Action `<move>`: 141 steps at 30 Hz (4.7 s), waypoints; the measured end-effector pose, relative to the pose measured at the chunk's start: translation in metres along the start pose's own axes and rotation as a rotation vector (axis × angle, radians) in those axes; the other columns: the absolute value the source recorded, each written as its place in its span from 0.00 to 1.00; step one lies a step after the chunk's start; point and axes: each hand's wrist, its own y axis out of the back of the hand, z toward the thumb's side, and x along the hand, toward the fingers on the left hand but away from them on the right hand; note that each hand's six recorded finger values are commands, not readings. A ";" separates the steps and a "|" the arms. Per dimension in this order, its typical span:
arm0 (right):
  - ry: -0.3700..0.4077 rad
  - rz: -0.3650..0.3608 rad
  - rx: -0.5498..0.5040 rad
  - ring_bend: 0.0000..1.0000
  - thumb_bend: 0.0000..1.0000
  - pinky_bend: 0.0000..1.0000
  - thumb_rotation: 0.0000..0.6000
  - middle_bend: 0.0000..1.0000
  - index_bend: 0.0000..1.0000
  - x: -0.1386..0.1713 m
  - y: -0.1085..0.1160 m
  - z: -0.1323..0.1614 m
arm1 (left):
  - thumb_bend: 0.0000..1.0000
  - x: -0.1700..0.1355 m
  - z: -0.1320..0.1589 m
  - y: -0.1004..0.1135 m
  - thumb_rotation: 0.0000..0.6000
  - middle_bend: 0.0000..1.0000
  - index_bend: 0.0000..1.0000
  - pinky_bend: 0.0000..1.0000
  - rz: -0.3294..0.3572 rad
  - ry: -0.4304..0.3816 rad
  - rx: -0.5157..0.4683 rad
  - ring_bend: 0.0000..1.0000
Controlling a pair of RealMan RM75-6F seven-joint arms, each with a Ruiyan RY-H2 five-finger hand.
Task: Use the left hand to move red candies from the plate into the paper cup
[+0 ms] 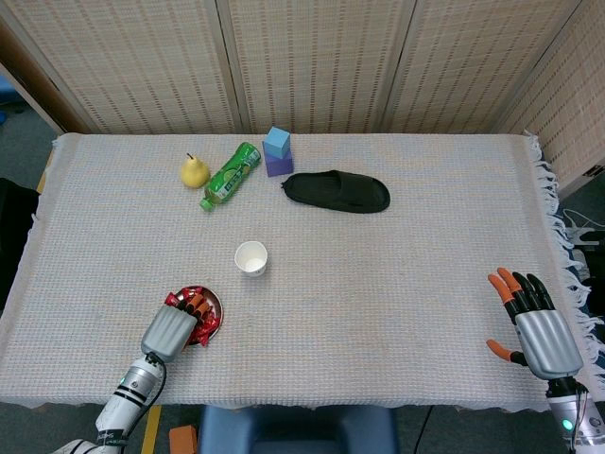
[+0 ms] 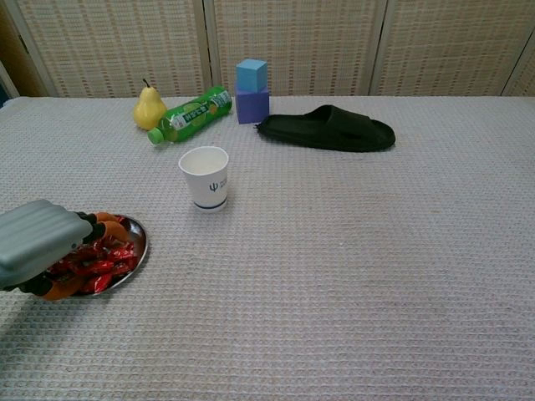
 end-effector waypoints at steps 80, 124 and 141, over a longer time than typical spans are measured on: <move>0.013 0.030 0.003 0.00 0.04 0.00 1.00 0.00 0.00 0.000 -0.005 0.004 | 0.45 -0.002 -0.025 0.037 1.00 0.67 0.67 1.00 0.194 0.030 -0.221 0.63; -0.055 0.010 -0.014 0.00 0.04 0.00 1.00 0.00 0.00 -0.007 0.001 -0.014 | 0.45 0.120 0.033 0.164 1.00 0.68 0.68 1.00 0.287 -0.061 -0.260 0.65; -0.075 -0.004 -0.018 0.00 0.04 0.00 1.00 0.00 0.00 -0.005 0.005 -0.019 | 0.44 0.145 0.035 0.127 1.00 0.49 0.42 0.89 0.194 -0.066 -0.115 0.51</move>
